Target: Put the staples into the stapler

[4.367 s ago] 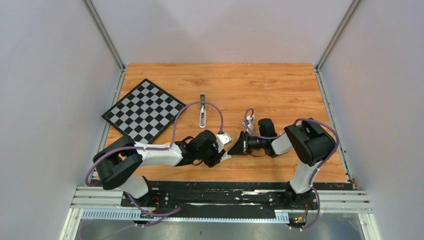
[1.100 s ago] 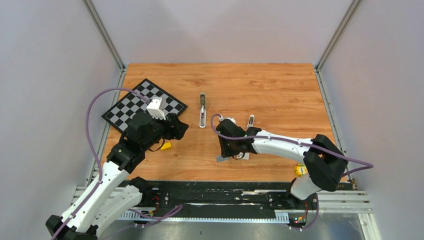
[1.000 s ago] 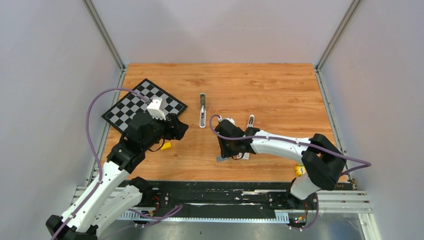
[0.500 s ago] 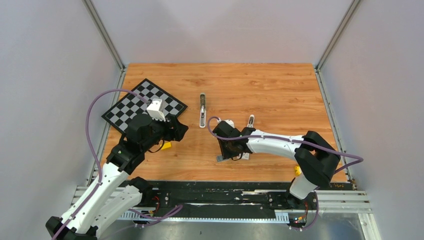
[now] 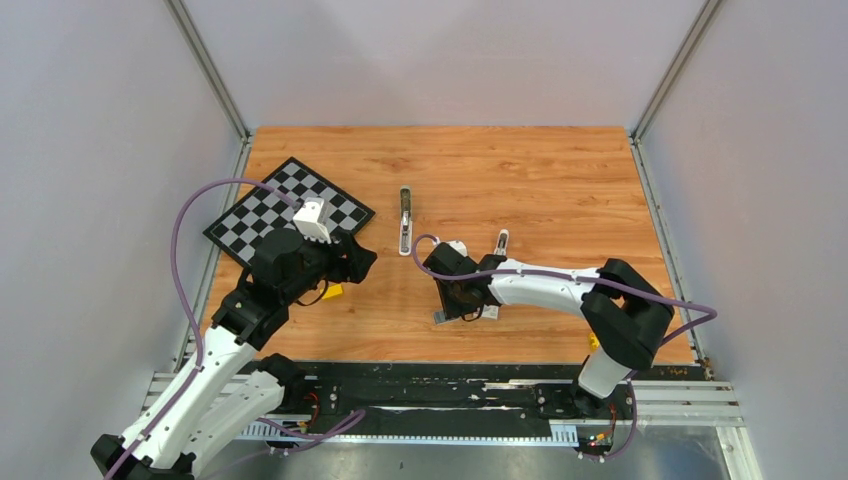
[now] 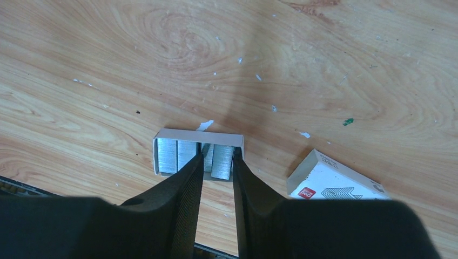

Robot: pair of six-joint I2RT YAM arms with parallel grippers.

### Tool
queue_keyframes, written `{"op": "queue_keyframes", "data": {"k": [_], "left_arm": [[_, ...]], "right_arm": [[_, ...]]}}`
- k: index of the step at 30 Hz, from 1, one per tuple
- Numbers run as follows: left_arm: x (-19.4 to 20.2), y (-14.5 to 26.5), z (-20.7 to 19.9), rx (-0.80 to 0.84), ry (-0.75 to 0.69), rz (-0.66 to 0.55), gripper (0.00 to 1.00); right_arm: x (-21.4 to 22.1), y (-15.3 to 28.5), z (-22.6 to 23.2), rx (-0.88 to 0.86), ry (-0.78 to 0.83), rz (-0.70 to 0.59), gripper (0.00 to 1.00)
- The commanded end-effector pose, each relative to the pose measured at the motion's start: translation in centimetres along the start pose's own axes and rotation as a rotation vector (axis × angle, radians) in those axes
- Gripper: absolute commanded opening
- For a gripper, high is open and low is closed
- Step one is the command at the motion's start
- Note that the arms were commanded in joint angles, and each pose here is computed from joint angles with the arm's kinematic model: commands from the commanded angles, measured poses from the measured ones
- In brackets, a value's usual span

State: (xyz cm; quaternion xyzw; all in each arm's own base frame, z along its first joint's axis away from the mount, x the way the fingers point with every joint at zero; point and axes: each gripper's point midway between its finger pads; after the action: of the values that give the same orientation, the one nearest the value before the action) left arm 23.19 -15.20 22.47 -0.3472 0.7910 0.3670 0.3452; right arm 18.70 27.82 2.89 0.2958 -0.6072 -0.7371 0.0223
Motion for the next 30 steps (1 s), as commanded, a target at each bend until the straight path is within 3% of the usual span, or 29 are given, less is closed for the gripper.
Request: {"op": "queue_keyframes", "data": {"k": [1,11,30], "left_arm": [[0.25,-0.05,0.06,0.011,-0.009,0.002,0.77],[0.26,-0.09,0.07,0.011,-0.010,0.003,0.77],[0.91,-0.54,0.09,0.017,-0.002,0.027,0.77]], "right_arm": [[0.17,0.01,-0.08,0.035,0.019,0.014,0.29],[0.12,0.03,-0.25,0.047,0.032,0.012,0.23],[0.44,-0.40,-0.41,0.056,0.057,0.027,0.24]]}}
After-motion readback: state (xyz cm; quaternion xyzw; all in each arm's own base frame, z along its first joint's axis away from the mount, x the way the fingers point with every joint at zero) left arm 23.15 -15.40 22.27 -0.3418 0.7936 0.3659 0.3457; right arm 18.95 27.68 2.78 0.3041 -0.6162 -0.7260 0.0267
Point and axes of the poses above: each gripper's point midway between its finger pads, its own y axis back along the fingers, its own z axis along the line the jaws close on, x = y × z, and after that the axes turned 9 degrees about y, right-handed
